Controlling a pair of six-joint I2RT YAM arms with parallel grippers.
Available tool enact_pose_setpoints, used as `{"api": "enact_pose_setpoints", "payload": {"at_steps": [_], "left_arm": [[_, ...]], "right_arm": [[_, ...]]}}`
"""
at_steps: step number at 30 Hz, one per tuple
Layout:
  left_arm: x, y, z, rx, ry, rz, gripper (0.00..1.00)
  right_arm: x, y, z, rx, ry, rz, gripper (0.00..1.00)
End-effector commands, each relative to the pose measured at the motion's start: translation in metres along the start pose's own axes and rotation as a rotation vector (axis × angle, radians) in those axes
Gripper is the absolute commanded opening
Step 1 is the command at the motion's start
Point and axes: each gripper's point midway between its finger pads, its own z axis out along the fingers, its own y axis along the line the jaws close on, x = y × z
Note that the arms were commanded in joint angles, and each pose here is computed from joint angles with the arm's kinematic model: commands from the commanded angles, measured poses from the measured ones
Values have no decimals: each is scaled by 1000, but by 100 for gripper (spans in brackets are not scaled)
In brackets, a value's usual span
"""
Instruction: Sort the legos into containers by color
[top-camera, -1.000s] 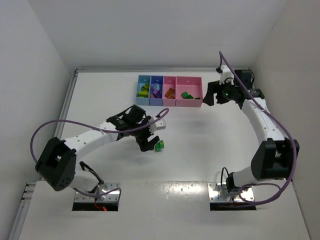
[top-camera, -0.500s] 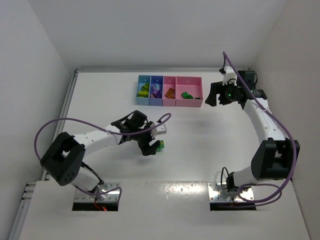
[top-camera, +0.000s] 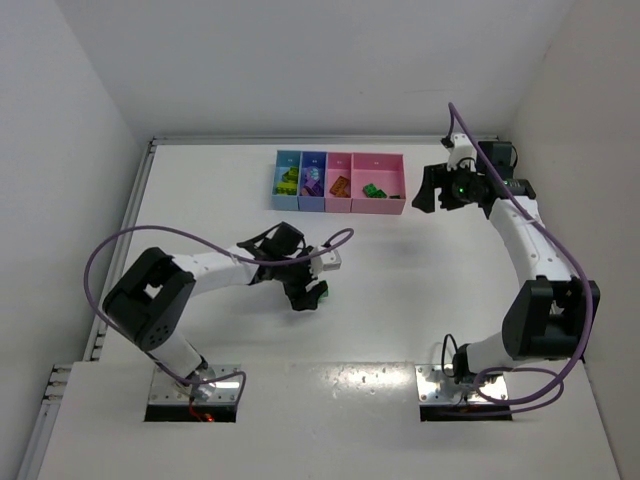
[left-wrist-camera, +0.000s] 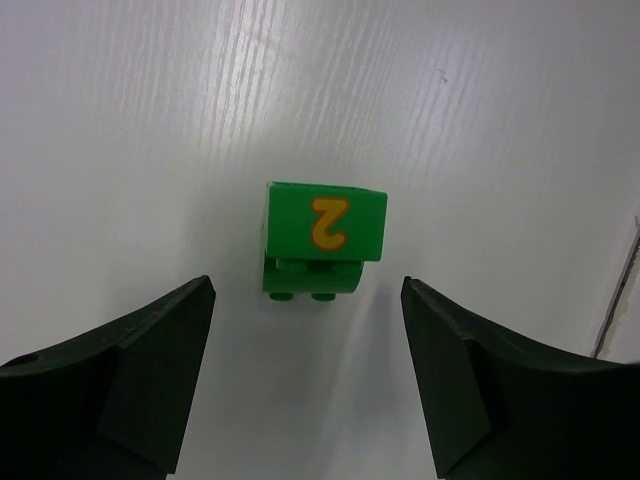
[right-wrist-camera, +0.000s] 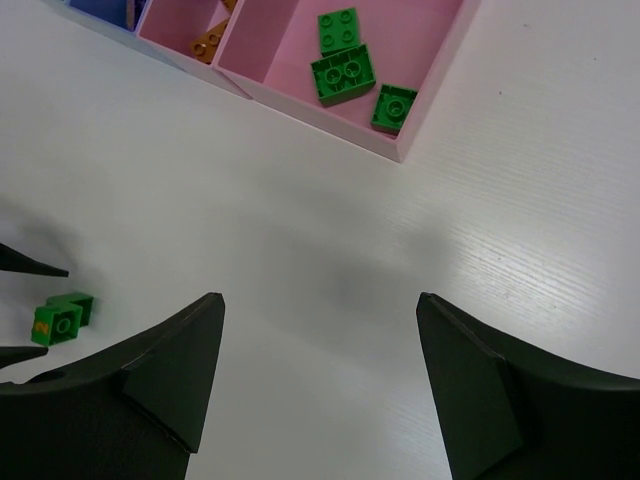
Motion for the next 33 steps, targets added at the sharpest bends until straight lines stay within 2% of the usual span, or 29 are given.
{"api": "enact_pose_setpoints", "payload": {"at_steps": [1,5,16,19,22,25,27,29,33], "left_arm": [[-31,0,3,23,-81,54,80],[-33,0,8,32,-74,57,77],[-33,1,11,58,-37,62,26],[-43,-5,1,80,-83,72,19],[-76,-8,-26,80,-211,55,15],[-124,-13,-60,86,-365,35,15],[-147,-22,-78,137,-435,39,15],[-167,-31,-93,202,-487,29,15],[-190,-45,-111,312,-541,11,15]], "right_arm": [[-9,3,-5,-10,-31,-15,78],[-9,3,-5,-10,-31,-15,78],[-5,-1,-5,-21,-22,-4,78],[-3,11,-6,-86,-15,5,78],[6,45,-8,-277,-8,50,78],[12,109,-23,-654,-16,140,78],[10,141,-36,-833,8,235,78],[10,159,-39,-923,2,192,76],[6,182,-42,-984,-18,31,76]]}}
